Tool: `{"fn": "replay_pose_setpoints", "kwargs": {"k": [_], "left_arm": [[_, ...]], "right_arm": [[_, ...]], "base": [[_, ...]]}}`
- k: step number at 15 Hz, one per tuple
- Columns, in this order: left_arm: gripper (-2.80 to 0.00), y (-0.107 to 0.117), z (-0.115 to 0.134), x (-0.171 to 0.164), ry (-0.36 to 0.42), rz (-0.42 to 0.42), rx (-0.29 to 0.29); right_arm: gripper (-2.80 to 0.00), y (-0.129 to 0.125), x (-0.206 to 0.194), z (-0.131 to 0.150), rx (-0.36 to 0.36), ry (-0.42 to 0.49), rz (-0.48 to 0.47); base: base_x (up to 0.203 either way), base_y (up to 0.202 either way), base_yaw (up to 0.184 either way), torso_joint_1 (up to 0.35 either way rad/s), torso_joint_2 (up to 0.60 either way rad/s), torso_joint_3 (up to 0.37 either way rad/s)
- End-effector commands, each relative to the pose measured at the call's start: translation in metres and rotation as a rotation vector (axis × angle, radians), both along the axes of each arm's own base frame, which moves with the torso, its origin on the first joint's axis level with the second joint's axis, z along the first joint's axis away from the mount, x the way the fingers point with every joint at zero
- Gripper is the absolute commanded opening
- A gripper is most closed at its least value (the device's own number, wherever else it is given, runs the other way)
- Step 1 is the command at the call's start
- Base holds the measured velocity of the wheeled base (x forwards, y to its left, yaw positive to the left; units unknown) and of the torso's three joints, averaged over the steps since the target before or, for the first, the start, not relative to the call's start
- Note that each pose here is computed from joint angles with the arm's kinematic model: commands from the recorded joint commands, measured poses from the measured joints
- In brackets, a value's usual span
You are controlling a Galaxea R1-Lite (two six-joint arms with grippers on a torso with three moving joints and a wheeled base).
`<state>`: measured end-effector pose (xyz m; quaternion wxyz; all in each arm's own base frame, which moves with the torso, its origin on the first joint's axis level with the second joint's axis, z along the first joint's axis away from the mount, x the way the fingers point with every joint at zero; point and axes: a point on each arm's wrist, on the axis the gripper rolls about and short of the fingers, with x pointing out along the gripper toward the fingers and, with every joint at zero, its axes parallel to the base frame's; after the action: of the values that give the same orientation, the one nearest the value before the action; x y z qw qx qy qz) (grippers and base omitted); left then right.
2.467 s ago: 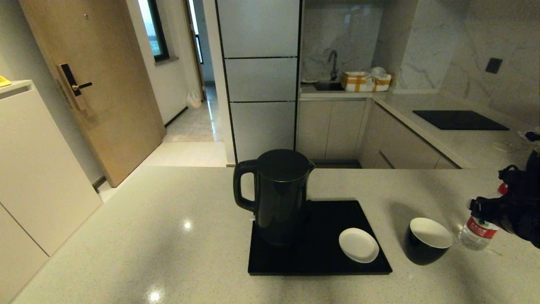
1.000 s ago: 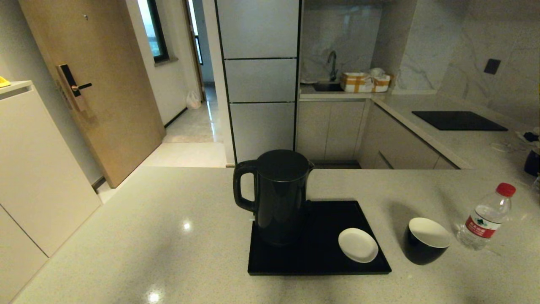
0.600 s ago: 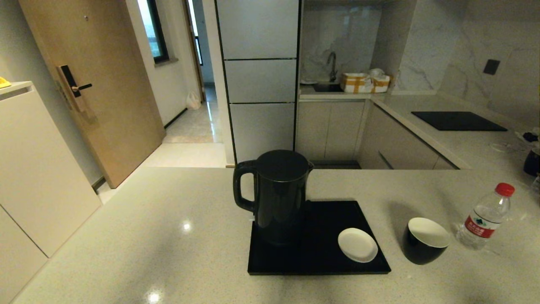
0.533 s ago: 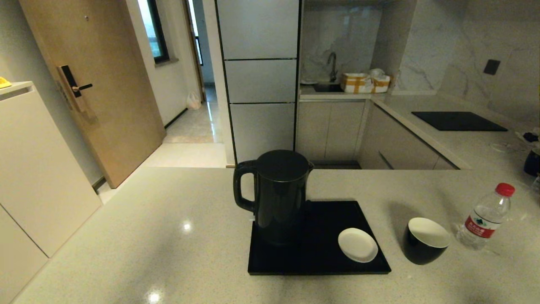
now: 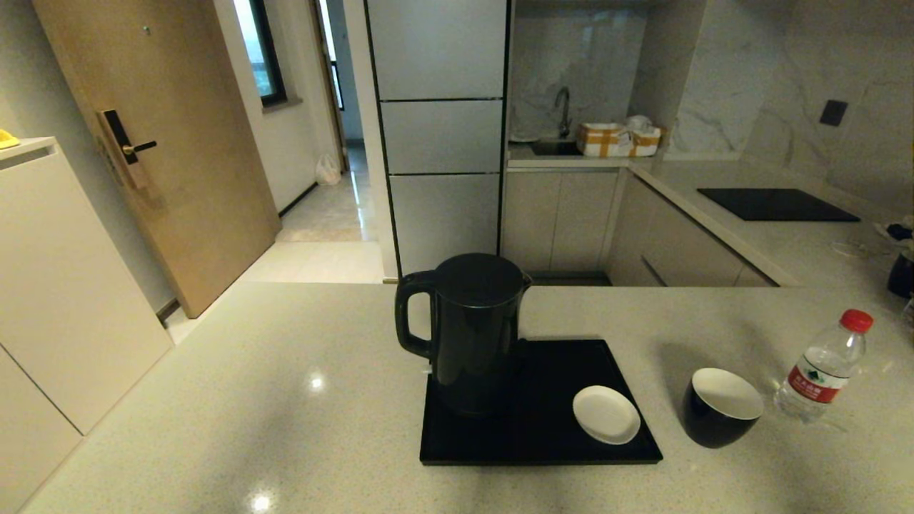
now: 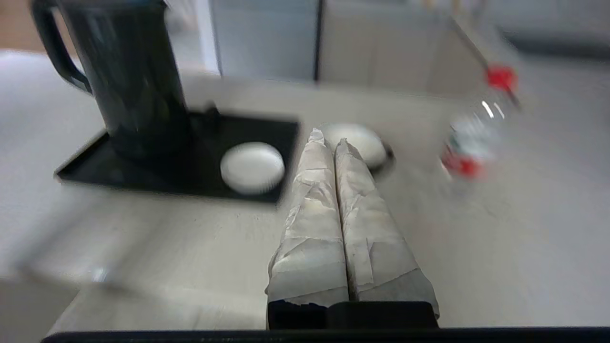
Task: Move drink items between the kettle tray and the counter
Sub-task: Pick up the kettle
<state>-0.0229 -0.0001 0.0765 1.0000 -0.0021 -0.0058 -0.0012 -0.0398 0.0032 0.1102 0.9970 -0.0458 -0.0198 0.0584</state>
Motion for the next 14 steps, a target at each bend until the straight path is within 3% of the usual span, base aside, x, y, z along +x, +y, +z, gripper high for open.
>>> {"fn": "replay_pose_setpoints", "kwargs": {"k": [1,5,7,8,10,12,14], "left_arm": [[-2.8,0.0,0.0,0.0,-0.001,0.0,0.0],[-2.8,0.0,0.0,0.0,0.001,0.001,0.0],[-2.8,0.0,0.0,0.0,0.001,-0.001,0.0],[-2.8,0.0,0.0,0.0,0.001,-0.001,0.0],[-2.8,0.0,0.0,0.0,0.0,-0.001,0.0],[-2.8,0.0,0.0,0.0,0.001,-0.001,0.0],[-2.8,0.0,0.0,0.0,0.001,-0.001,0.0]], "right_arm": [[-2.8,0.001,0.016,-0.018,-0.012,-0.152,0.044],[-2.8,0.001,0.015,-0.019,0.018,-0.116,0.076],[-2.8,-0.002,0.016,-0.023,-0.018,-0.085,-0.07],[-2.8,-0.003,0.017,-0.029,-0.037,-0.023,-0.144],[-2.8,-0.003,0.017,-0.029,-0.038,-0.031,-0.114],[-2.8,-0.003,0.015,-0.031,-0.039,0.036,-0.103],[-2.8,-0.003,0.015,-0.031,-0.04,0.047,-0.102]], "base": [[0.0,0.0,0.0,0.0,0.0,0.0],[0.0,0.0,0.0,0.0,0.0,0.0],[0.0,0.0,0.0,0.0,0.0,0.0],[0.0,0.0,0.0,0.0,0.0,0.0],[0.0,0.0,0.0,0.0,0.0,0.0],[0.0,0.0,0.0,0.0,0.0,0.0],[0.0,0.0,0.0,0.0,0.0,0.0]]}}
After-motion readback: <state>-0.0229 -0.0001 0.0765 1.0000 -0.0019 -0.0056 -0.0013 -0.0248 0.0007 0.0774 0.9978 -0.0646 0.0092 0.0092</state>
